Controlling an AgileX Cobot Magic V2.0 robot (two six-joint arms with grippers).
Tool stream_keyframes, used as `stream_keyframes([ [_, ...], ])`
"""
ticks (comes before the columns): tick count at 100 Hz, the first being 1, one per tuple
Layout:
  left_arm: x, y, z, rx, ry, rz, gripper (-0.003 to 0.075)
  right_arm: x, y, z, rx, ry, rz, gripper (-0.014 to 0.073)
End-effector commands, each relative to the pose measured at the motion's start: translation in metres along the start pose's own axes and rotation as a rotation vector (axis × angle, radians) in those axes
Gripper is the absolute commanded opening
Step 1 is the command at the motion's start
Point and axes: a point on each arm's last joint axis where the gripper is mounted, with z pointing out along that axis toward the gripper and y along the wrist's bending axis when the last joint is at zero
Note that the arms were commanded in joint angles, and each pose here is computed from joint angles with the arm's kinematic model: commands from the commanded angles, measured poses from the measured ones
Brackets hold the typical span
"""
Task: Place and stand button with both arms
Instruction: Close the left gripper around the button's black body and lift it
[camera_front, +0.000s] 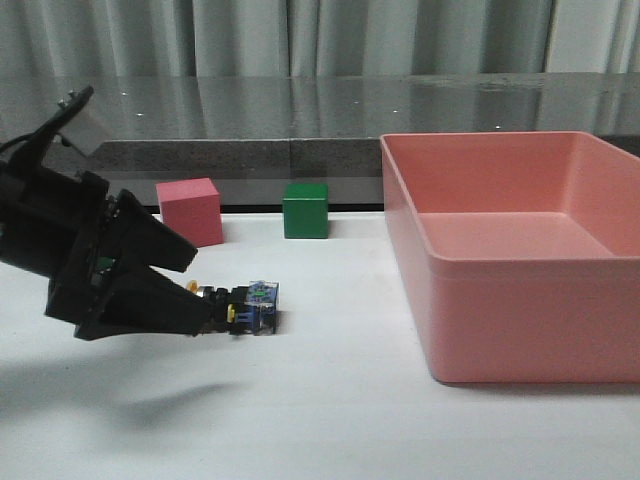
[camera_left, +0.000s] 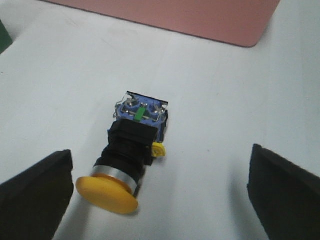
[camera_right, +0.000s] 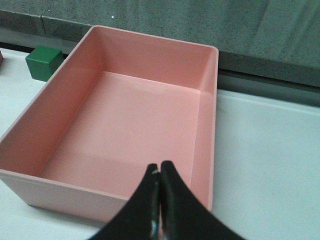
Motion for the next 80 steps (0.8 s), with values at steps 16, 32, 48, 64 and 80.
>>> stream_keyframes([
  [16,-0.008,0.008,0.003,-0.029,-0.098,0.079,0.0638,-0.015,-0.003,-0.004,0.022,-0.096,0.005,-0.0057],
  [32,-0.005,0.011,0.006,-0.044,-0.101,0.091,0.0638,-0.015,-0.003,-0.004,0.022,-0.096,0.005,-0.0057],
  [48,-0.004,0.021,0.011,-0.045,-0.110,0.097,0.0638,-0.015,-0.003,-0.004,0.022,-0.096,0.005,-0.0057],
  [64,-0.006,0.025,0.013,-0.046,-0.118,0.107,0.0638,-0.015,-0.003,-0.004,0.022,-0.096,0.005,-0.0057],
  [80,-0.007,0.023,0.018,-0.053,-0.091,0.110,0.0638,-0.015,-0.003,-0.004,0.022,-0.096,0.005,-0.0057],
])
